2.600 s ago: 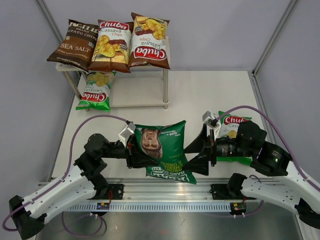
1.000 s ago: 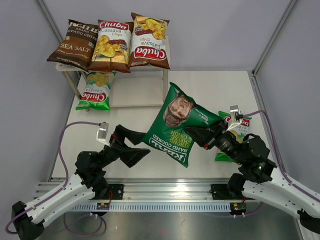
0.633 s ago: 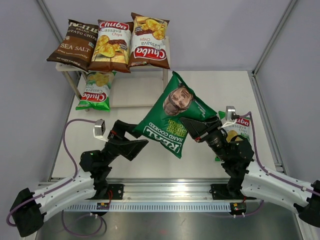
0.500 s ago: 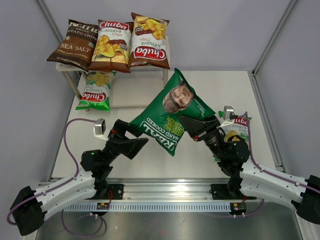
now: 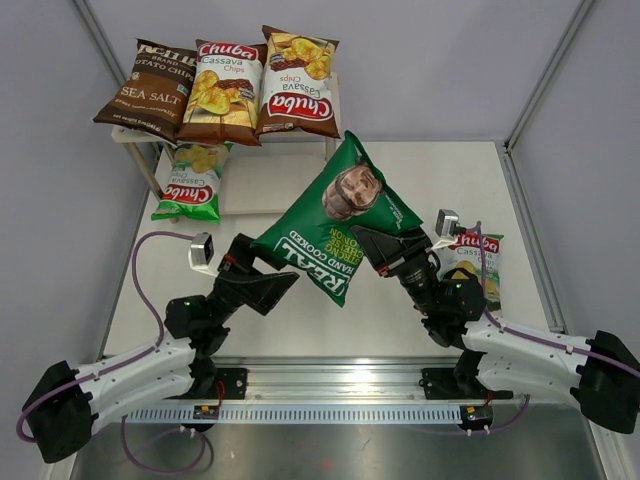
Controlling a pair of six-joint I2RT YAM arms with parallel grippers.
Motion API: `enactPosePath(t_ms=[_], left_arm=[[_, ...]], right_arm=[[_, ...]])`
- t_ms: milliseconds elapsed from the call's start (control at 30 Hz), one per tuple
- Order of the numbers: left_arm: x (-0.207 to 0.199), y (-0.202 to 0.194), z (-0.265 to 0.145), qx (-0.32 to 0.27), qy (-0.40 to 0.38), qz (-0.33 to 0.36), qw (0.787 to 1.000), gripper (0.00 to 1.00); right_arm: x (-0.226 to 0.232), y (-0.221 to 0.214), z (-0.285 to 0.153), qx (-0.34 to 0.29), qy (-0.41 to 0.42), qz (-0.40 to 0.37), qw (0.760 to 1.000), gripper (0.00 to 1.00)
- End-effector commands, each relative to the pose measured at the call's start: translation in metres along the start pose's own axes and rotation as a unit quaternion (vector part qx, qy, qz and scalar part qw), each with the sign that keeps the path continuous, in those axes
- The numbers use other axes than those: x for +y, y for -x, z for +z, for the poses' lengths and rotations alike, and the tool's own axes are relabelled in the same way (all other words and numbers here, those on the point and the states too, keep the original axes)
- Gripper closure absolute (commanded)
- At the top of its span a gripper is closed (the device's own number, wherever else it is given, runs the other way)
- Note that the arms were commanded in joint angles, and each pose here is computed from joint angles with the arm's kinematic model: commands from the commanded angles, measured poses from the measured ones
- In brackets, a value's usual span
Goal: Place and organize the chips bags onto the shelf
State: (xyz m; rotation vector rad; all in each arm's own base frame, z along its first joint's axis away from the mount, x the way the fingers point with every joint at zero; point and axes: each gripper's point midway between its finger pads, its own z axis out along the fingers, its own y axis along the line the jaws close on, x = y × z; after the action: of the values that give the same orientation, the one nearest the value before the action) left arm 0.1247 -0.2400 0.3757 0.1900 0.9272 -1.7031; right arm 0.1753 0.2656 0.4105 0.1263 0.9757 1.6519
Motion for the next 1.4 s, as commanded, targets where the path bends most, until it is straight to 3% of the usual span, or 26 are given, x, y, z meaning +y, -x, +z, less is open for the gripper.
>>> enactPosePath(t_ms=[0, 200, 300, 500, 533, 567, 667, 800, 833, 867, 933, 1167, 1367], left_arm=[[-0.043, 0.022, 0.012, -0.028, -0.091, 0.019, 0.995, 0.01], [-0.005, 0.022, 0.017, -0.030, 0.012, 0.015, 0.999, 0.01], [0.000, 0.026, 0.016, -0.041, 0.027, 0.022, 0.999, 0.02], [0.006, 0.024, 0.019, -0.034, 0.036, 0.036, 0.998, 0.34], [0.007, 0.024, 0.019, -0.034, 0.040, 0.035, 0.998, 0.41], [0.012, 0.023, 0.019, -0.032, 0.050, 0.039, 0.997, 0.56], [0.025, 0.019, 0.011, -0.030, 0.079, 0.040, 0.996, 0.68], [0.044, 0.007, -0.011, -0.020, 0.118, 0.041, 0.992, 0.79], [0.048, 0.003, -0.017, -0.015, 0.125, 0.038, 0.991, 0.81], [0.056, -0.007, -0.029, -0.006, 0.137, 0.034, 0.990, 0.83], [0.062, -0.015, -0.040, 0.002, 0.146, 0.027, 0.989, 0.87], [0.099, -0.023, -0.087, -0.024, 0.236, 0.010, 0.972, 0.91], [0.125, -0.017, -0.111, -0.055, 0.308, 0.007, 0.950, 0.91]], right_arm=[[0.035, 0.023, 0.014, -0.044, 0.059, 0.025, 0.997, 0.91], [0.032, 0.000, 0.013, 0.003, 0.059, 0.037, 0.998, 0.89], [0.029, -0.009, 0.006, 0.014, 0.054, 0.045, 0.997, 0.87], [0.027, -0.029, 0.004, 0.052, 0.053, 0.035, 0.997, 0.85], [0.026, -0.032, 0.004, 0.056, 0.052, 0.036, 0.996, 0.85], [0.029, -0.029, 0.004, 0.048, 0.060, 0.037, 0.996, 0.85], [0.021, -0.027, -0.003, 0.043, 0.045, 0.029, 0.998, 0.81], [0.000, -0.017, -0.017, 0.037, -0.014, -0.011, 0.999, 0.55], [0.005, -0.005, -0.021, 0.025, -0.018, -0.022, 0.999, 0.39], [-0.011, -0.011, -0.027, 0.045, -0.056, -0.036, 0.997, 0.32], [-0.013, 0.008, -0.033, 0.024, -0.084, -0.057, 0.994, 0.23], [-0.033, 0.044, -0.064, 0.006, -0.178, -0.133, 0.975, 0.17], [-0.027, 0.076, -0.087, -0.027, -0.196, -0.152, 0.968, 0.17]])
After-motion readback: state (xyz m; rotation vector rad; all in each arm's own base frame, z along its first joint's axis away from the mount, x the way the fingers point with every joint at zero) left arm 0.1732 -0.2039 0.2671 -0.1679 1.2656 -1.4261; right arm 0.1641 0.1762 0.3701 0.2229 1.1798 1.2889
